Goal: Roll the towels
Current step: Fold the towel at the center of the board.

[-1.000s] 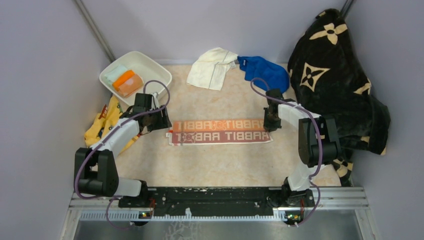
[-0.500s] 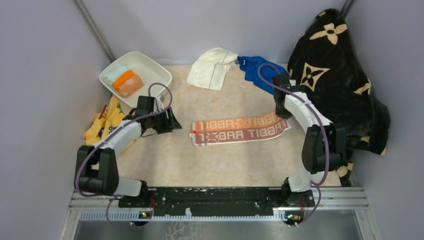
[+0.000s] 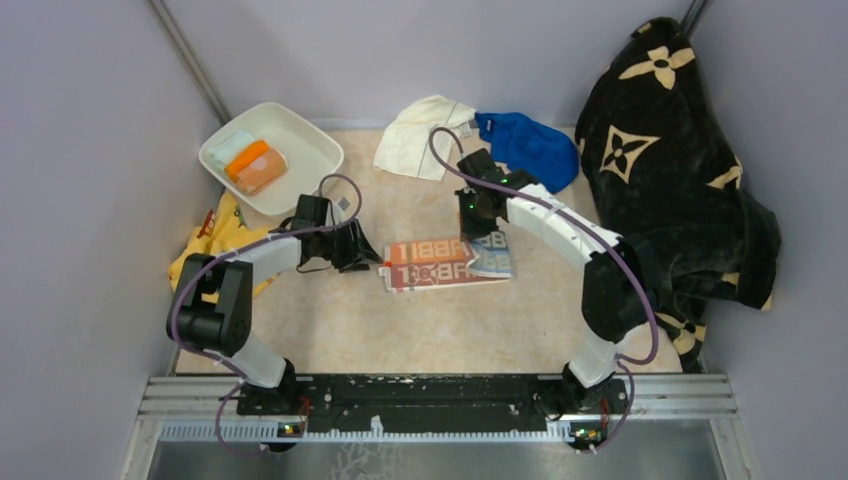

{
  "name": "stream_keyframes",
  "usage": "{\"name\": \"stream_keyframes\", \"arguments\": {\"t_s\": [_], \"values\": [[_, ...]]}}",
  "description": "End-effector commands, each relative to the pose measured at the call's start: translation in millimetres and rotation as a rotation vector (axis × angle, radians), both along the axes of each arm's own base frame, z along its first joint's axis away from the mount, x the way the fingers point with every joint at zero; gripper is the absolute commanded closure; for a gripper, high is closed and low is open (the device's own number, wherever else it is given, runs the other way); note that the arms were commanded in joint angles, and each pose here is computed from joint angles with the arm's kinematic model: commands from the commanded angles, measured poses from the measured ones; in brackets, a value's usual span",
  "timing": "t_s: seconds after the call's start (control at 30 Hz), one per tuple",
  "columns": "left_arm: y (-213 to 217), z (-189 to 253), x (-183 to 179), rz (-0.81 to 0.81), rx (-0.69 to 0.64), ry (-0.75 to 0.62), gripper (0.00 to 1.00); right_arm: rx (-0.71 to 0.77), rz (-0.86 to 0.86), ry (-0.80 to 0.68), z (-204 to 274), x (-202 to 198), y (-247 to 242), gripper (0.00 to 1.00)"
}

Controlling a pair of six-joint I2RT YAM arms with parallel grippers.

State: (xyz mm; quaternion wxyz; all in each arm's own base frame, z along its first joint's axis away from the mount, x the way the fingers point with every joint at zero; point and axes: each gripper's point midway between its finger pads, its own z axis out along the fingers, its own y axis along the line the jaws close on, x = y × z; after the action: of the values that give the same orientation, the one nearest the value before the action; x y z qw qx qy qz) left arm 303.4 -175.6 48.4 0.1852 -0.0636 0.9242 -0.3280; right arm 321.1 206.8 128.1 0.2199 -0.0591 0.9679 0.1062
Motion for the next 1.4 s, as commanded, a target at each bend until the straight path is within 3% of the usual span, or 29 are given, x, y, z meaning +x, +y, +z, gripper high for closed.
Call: {"name": "stream_keyframes", "arguments": {"t_s": [0.0,0.23,0.5,0.63,1.07,1.37], "values": [[-14,1,3,-0.029,-0.054,-0.012,0.49,0.149,0.017,-0.005,11,10,63,1.00],[-23,-8,0,-0.050,-0.065,0.016,0.57,0.186,0.062,0.024,2,8,114,1.00],[-29,-22,-9,-0.069,-0.054,0.053,0.76,0.195,0.121,0.061,-10,-3,153,1.00],[-30,-25,-12,-0.074,-0.046,0.058,0.81,0.193,0.131,0.082,-21,-5,166,1.00],[-28,-27,-14,-0.074,-0.020,0.055,0.83,0.247,0.138,0.125,-49,-7,194,1.00],[-25,-26,-13,-0.069,-0.003,0.049,0.82,0.305,0.196,0.150,-48,-16,204,0.89]]}}
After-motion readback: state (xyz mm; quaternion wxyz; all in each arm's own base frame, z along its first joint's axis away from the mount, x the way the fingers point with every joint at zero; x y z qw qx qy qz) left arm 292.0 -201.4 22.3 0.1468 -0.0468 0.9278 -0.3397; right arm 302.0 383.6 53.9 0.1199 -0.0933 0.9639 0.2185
